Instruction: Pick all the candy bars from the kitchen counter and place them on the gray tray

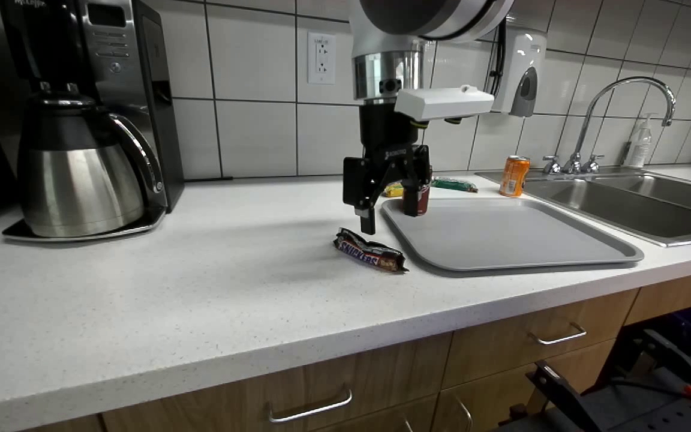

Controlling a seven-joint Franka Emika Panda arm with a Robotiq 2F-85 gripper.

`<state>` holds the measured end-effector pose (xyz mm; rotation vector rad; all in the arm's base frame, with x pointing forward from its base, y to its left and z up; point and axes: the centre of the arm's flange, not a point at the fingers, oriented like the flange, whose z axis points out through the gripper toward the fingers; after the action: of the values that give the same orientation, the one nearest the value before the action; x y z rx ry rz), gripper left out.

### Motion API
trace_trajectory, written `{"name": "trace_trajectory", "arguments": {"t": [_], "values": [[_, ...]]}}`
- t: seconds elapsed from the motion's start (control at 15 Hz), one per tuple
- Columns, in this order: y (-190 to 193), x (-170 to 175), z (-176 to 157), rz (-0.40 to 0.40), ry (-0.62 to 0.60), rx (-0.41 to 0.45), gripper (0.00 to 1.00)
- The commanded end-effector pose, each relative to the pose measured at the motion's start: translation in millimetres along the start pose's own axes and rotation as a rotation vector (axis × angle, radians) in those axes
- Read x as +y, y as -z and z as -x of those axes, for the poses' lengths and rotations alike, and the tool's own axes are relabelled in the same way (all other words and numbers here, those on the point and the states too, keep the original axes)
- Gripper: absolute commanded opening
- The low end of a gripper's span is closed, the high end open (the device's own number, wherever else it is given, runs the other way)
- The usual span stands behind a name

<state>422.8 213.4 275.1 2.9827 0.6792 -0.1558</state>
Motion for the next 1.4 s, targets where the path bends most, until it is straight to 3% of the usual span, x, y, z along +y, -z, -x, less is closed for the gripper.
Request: {"name": "trace_trajectory", "arguments": {"t": [0.0,0.6,0.67,0.73,0.87,1.33], "values": [[-13,-9,-22,0.038,-0.041,0.022,1.00],[-43,-13,-41,0.061,-0.065,-0.030,1.00],[-44,-13,-42,0.060,-0.063,-0.035,0.96],[-45,-12,-43,0.059,-0.063,-0.035,0.74],[-46,-11,-45,0.058,-0.065,-0.035,0.69],[-49,-7,-48,0.061,-0.076,-0.036,0.13]]}}
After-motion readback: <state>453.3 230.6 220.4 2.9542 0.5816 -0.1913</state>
